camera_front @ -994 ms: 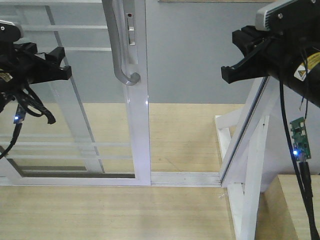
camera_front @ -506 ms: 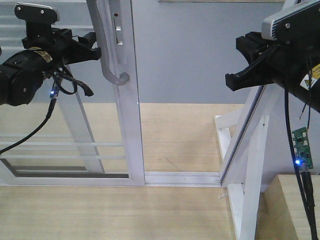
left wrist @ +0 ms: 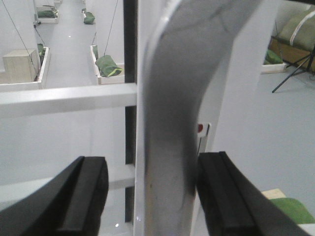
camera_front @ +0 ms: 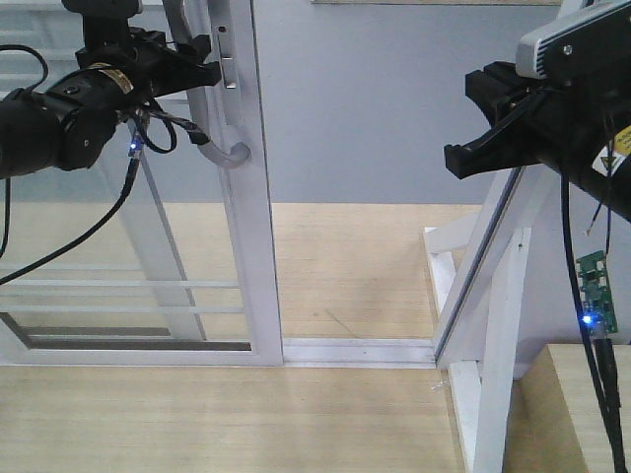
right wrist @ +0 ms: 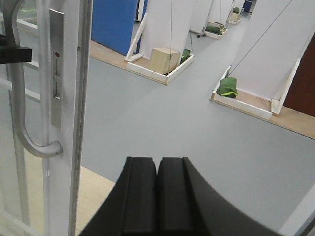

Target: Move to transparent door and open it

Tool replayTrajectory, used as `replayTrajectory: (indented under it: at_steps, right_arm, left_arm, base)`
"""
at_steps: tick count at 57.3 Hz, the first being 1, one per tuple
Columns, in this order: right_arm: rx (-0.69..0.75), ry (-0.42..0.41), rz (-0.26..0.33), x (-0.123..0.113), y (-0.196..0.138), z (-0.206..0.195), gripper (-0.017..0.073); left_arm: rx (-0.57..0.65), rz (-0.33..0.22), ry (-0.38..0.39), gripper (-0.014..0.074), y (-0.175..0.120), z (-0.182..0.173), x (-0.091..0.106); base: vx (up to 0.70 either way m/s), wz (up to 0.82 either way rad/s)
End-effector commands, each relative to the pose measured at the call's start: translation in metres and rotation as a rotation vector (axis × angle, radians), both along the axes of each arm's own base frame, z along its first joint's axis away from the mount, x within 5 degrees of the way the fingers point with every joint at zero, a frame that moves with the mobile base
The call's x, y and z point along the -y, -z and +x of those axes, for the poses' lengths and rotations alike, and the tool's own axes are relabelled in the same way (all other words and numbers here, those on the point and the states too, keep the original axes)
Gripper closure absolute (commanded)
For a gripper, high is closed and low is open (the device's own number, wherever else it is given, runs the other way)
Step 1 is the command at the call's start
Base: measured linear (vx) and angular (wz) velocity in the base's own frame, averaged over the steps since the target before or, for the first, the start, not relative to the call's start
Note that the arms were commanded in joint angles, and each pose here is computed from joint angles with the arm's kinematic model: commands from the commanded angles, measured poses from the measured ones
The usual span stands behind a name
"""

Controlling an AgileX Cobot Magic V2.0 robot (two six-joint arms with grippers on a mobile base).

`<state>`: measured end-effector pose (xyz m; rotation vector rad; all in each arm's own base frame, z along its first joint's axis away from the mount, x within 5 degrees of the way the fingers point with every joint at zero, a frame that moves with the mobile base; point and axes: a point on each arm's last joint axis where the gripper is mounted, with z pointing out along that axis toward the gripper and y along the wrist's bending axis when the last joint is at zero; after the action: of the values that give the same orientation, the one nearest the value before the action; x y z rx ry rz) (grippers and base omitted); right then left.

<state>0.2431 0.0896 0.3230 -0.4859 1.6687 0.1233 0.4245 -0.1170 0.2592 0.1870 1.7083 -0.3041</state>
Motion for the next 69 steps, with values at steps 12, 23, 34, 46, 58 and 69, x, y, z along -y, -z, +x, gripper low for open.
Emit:
replayTrajectory:
  at_steps: [12, 23, 34, 46, 58, 69]
  right_arm:
    - [0.137, -0.007, 0.038, 0.001, -0.024, -0.003, 0.0567]
    - [0.140, -0.008, 0.032, 0.001, -0.024, -0.003, 0.0567]
    - [0.140, -0.008, 0.030, 0.001, -0.024, -0.003, 0.0567]
    - [0.140, -0.008, 0.030, 0.001, -0.024, -0.003, 0.0567]
    - [0.140, -0.008, 0.030, 0.001, -0.024, -0.003, 0.0567]
    - [0.140, -0.008, 0.030, 0.001, -0.024, -0.003, 0.0567]
  left_arm:
    - [0.149, -0.072, 0.007, 0.0201, -0.043, 0.008, 0.005]
    - [0.135, -0.064, 0.002, 0.0449, -0.051, 0.003, 0.003]
    - [0.177, -0.037, -0.025, 0.0601, -0.080, -0.009, -0.011]
    - [0.208, -0.011, -0.080, 0.0599, -0.106, -0.020, -0.036]
    - [0.174, 0.004, -0.130, 0.0599, -0.117, -0.028, -0.054]
    - [0.140, 0.017, -0.163, 0.0599, -0.121, -0.032, -0.066]
  base:
    - [0.00, 0.00]
    - [0.00, 0.00]
    - [0.00, 0.00]
    - [0.00, 0.00]
    - [0.00, 0.00]
    - [0.00, 0.00]
